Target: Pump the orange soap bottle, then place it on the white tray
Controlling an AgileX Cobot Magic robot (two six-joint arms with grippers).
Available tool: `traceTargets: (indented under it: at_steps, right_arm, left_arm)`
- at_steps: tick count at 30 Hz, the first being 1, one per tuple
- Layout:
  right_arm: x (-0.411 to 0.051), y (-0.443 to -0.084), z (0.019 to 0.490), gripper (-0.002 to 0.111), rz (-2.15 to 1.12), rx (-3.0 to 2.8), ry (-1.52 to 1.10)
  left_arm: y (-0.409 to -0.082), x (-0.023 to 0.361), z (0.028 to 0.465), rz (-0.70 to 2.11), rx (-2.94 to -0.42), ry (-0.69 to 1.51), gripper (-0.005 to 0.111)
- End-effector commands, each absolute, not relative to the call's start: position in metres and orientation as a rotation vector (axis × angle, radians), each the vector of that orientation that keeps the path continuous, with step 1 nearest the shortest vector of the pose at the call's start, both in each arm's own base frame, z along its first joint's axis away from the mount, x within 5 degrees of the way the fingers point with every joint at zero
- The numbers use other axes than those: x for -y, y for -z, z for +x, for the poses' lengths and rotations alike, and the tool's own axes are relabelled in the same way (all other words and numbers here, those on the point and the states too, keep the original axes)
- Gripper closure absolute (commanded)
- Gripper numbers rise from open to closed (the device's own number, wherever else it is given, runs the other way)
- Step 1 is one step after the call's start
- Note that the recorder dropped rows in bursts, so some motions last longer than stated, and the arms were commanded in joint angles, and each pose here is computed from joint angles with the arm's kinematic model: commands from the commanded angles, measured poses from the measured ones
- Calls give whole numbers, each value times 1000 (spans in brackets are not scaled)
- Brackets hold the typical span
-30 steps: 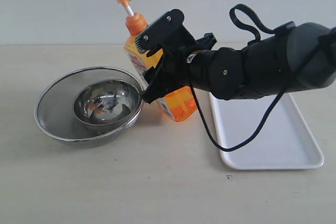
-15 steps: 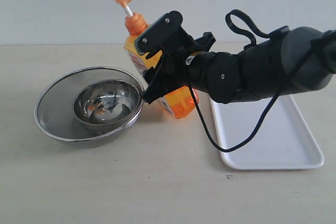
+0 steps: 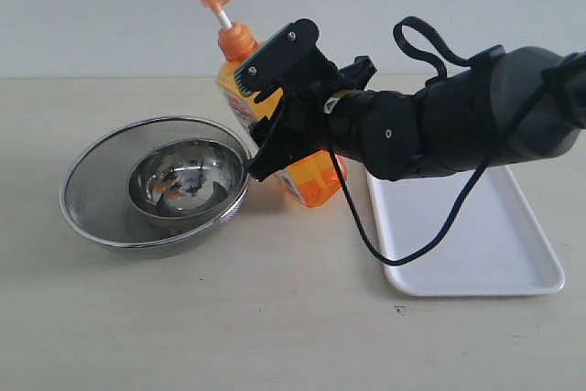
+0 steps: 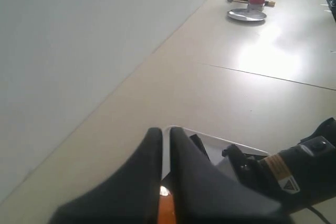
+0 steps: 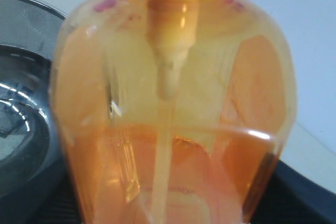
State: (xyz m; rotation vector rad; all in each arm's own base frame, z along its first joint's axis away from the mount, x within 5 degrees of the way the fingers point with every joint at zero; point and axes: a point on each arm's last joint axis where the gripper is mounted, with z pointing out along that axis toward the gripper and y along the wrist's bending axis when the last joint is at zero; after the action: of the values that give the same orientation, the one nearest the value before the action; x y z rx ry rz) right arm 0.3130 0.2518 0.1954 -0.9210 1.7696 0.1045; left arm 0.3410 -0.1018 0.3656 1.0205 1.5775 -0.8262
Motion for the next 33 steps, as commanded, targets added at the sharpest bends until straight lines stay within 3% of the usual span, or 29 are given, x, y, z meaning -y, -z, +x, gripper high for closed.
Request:
traceTargets:
  at_steps: [1,13,20,33]
  right_arm:
    - [-253,-209,316,108,-898,-1689,-81]
    - [-253,-208,316,108,-903,-1695,-83]
    - [-253,-208,316,108,-905,-1697,-84]
    - [-253,-208,316,108,-905,-1697,-84]
  left_arm:
    - [-368,103,341,1014,-1576,838,102]
    - [-369,106,345,972,-1601,844,102]
    - [-370,129,362,935,-1619,866,102]
    - [-352,141,389,932,-1660,968,102]
